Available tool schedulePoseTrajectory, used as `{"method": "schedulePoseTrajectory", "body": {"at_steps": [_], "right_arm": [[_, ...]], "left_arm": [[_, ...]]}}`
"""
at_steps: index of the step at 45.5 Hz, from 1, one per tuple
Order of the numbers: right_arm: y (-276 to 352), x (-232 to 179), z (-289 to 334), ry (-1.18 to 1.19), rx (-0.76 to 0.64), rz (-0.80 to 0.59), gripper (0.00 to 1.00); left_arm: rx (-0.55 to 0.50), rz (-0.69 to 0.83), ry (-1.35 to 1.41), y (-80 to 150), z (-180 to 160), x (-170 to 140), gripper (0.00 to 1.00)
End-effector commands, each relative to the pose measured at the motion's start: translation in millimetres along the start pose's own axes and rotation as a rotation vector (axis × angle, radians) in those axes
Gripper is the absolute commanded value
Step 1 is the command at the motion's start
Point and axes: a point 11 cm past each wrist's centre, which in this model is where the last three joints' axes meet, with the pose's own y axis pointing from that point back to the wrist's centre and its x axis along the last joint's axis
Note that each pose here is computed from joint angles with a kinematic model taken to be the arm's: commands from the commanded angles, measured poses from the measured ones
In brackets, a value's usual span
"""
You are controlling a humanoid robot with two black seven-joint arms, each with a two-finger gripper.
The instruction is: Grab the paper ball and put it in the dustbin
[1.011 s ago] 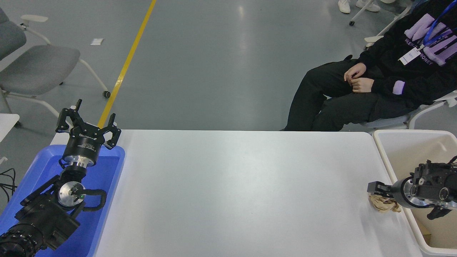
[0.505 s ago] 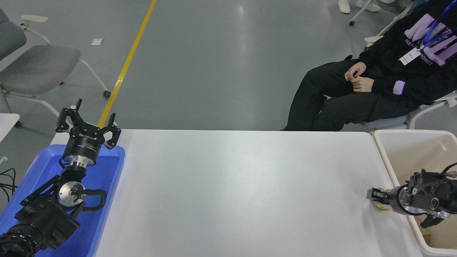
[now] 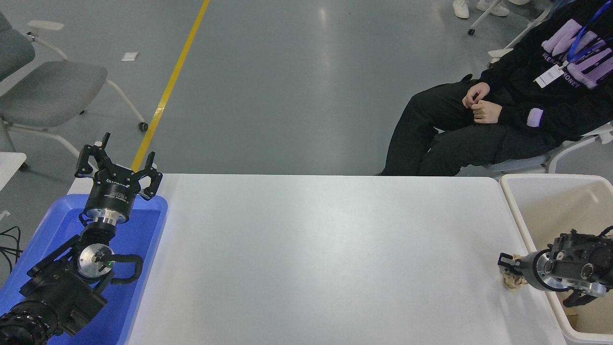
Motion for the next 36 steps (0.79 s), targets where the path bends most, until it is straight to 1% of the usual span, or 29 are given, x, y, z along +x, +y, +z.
{"method": "schedulePoseTrajectory", "body": {"at_steps": [1, 8, 13, 17, 22, 27, 32, 36], "right_arm": [[60.3, 31.2, 2.6, -0.002, 0.023, 0.006, 0.00], [113.6, 57.2, 10.0, 0.050, -0.008, 0.035, 0.00], [154.5, 75.2, 4.7, 0.060, 0.008, 0.026, 0.00], [190.3, 89.9, -2.7, 0.080, 0.023, -0.041, 0.00], [234.0, 99.7, -20.0, 0.116, 0.075, -0.152, 0.00], [274.1, 106.5, -34.8, 0.158, 0.120, -0.217, 0.00], [305.3, 124.3, -48.4, 0.177, 0.167, -0.123, 0.00], [317.9, 130.5, -52.8, 0.183, 0.183, -0.086, 0.00]], "left_arm": [[0.002, -0.003, 0.000, 0.0, -0.4, -0.5, 0.98], [0.001, -0.002, -0.001, 0.0, 0.3, -0.2, 0.98], [0.002, -0.003, 0.000, 0.0, -0.4, -0.5, 0.98], [0.002, -0.003, 0.000, 0.0, -0.4, -0.5, 0.98], [0.001, -0.002, -0.001, 0.0, 0.3, -0.2, 0.98], [0.002, -0.001, -0.001, 0.2, -0.3, 0.0, 0.98], [0.001, -0.001, -0.002, 0.2, 0.5, 0.3, 0.98], [0.001, 0.000, -0.003, 0.2, 0.5, 0.4, 0.98]]}}
